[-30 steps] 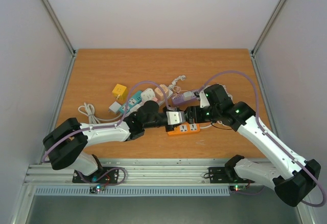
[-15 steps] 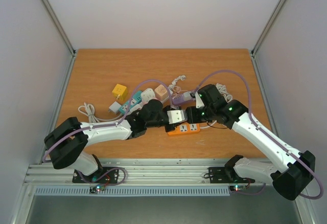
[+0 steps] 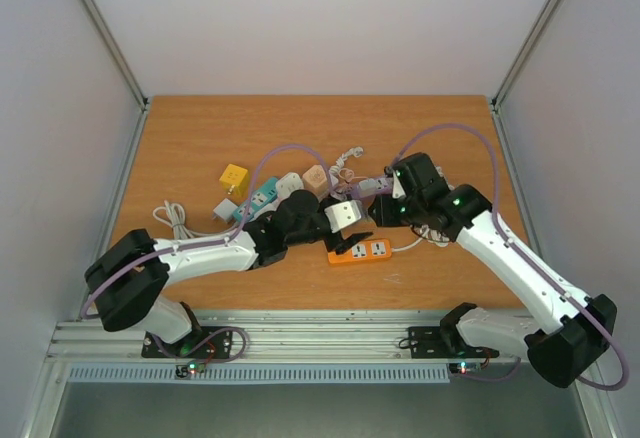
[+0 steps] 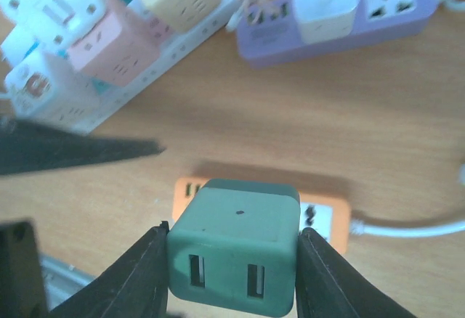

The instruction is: Insert the plug

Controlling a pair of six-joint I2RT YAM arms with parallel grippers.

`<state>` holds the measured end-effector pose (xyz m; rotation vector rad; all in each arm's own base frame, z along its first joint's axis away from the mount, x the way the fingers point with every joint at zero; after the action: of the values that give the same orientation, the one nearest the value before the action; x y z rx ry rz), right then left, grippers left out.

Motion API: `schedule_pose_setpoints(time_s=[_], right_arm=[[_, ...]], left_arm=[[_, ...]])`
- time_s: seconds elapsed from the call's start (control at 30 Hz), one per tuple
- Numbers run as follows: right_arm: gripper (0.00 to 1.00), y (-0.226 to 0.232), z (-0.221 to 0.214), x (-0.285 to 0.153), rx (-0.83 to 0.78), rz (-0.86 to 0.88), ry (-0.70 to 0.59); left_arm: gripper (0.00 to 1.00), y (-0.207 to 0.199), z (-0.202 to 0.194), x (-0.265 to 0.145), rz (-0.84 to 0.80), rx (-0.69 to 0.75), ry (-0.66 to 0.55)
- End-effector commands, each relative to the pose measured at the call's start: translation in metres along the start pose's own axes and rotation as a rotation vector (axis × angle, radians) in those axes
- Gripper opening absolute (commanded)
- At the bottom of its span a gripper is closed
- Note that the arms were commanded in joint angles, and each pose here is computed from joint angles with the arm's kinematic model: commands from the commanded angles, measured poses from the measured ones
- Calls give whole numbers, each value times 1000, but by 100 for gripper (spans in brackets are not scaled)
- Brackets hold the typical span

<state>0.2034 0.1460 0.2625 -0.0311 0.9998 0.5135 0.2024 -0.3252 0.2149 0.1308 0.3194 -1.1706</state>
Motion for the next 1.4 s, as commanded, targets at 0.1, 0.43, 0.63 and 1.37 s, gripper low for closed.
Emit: schedule_pose_setpoints(time_s=[0.1,0.43,0.63,1.37], right_arm=[[33,-48,36,10,20,-44,-6],[32,-83,60,46,64,-16,50],[33,-91,64,67,26,-40,75],[32,-143,91,118,-121,63,176]], left_arm=[[93,17,19,-24,176,-235,-115],[100,40,31,-78,406,-498,-182],[99,58,31,-104,488,-627,-232],[99,65,26,-101,473,-648,-183]])
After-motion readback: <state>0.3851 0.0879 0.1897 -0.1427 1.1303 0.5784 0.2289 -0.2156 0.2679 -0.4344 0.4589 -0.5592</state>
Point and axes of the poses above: each gripper's point midway between its finger pads, its own x axis out along the fingers, its own y axis along the line the jaws close on, z = x × y, the point moved 8 cm from there along -x, back along the fingers, and after that the axes turned 14 degrees about -x, right-handed, at the moved point
